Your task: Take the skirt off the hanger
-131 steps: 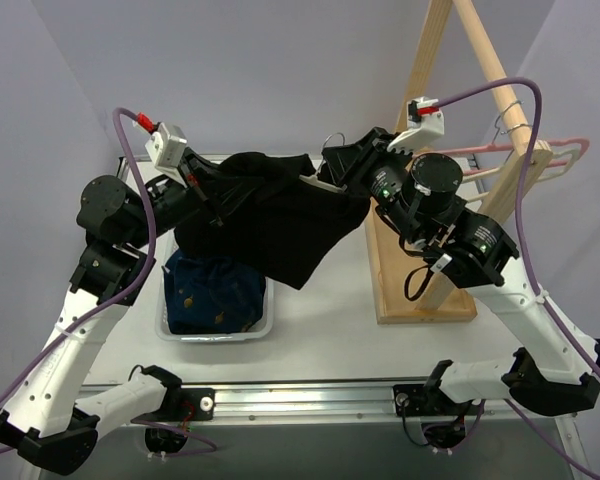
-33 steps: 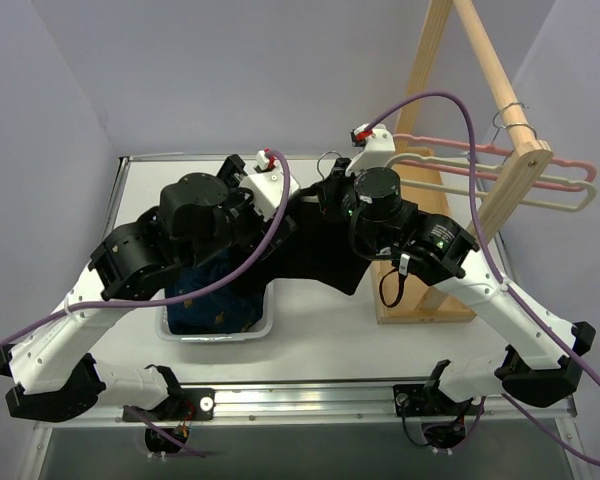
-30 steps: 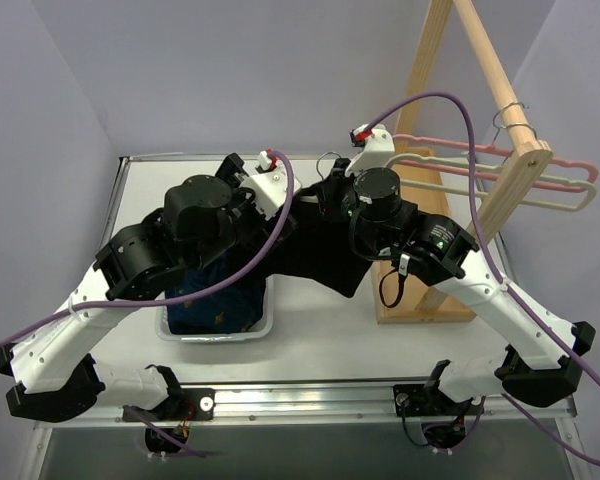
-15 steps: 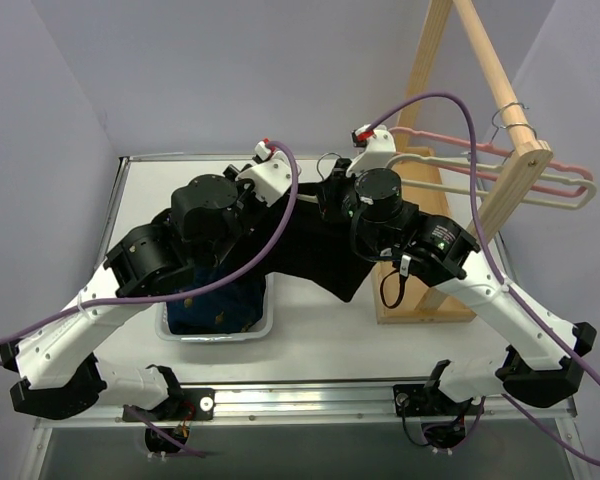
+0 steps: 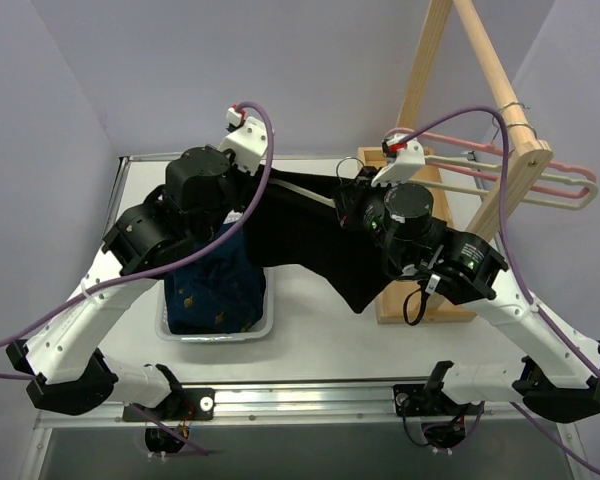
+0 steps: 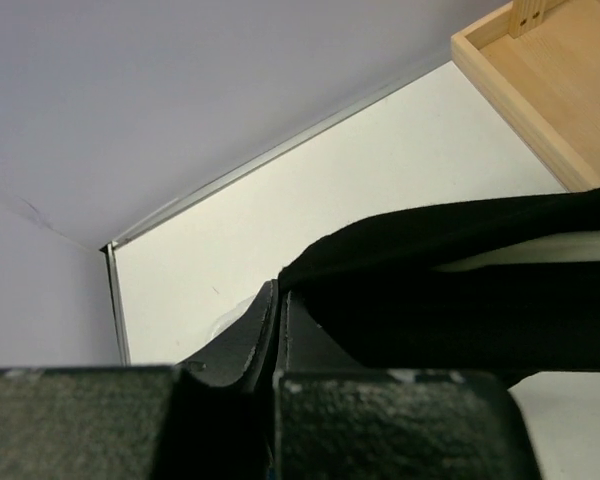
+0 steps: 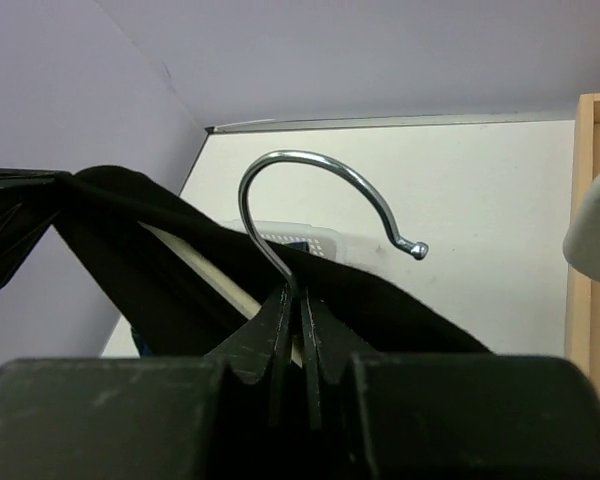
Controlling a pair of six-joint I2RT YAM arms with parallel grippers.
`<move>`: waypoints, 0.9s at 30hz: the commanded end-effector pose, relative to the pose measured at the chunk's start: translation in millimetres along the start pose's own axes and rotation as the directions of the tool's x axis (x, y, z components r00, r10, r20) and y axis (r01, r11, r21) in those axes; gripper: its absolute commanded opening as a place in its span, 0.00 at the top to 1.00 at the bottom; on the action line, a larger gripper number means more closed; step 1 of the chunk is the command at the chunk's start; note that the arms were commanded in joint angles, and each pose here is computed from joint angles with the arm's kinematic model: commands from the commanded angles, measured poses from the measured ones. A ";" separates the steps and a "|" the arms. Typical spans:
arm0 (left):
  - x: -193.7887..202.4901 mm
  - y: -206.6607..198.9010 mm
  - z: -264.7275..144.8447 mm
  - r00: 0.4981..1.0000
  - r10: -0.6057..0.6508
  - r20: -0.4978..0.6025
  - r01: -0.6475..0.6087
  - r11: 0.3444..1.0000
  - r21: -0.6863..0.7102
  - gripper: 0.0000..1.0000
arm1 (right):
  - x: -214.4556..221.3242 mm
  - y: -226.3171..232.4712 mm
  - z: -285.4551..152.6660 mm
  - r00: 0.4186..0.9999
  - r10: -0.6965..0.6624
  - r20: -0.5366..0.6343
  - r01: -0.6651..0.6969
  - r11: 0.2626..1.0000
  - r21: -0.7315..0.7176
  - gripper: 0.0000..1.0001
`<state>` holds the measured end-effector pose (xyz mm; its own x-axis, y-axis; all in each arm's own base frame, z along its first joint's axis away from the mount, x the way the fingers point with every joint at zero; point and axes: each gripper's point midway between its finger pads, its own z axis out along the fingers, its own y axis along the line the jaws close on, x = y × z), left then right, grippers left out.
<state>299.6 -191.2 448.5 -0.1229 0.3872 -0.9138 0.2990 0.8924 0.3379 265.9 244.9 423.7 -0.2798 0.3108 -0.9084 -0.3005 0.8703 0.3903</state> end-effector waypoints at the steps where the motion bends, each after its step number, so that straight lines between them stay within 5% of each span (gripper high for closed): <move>1: 21.3 35.2 -12.8 0.998 -0.045 -0.048 0.041 0.997 -0.066 0.98 | -45.7 -12.8 -21.7 0.987 0.052 0.150 -0.057 0.998 0.027 1.00; 8: 16.4 44.0 6.8 0.995 -0.061 -0.076 0.055 0.996 -0.070 0.98 | -41.9 22.3 -39.1 0.993 -0.009 0.118 0.027 0.988 -0.151 1.00; 17: 49.4 55.4 34.5 0.978 -0.112 -0.175 0.106 0.993 -0.044 0.98 | -37.6 23.4 -52.0 0.993 -0.024 0.114 0.046 0.980 -0.195 1.00; 21: 30.1 45.1 31.2 0.983 -0.154 -0.104 0.158 0.987 0.034 0.98 | -27.8 33.0 -47.0 0.994 -0.066 0.083 0.084 0.970 -0.230 1.00; 25: 40.9 32.7 43.2 0.968 -0.143 -0.204 0.160 0.984 0.073 0.98 | -37.3 50.2 -54.9 0.992 -0.025 0.123 0.064 0.944 -0.323 1.00; 27: 28.8 26.6 43.0 0.975 -0.141 -0.171 0.164 0.979 0.125 0.98 | -34.5 55.9 -52.4 0.994 -0.038 0.104 0.071 0.939 -0.337 1.00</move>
<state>336.5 -185.5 418.1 -0.3055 0.2790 -0.9104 0.4398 0.8893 0.1250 223.7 269.0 434.1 -0.2535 0.2151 -0.9431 -0.5420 0.7759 0.3226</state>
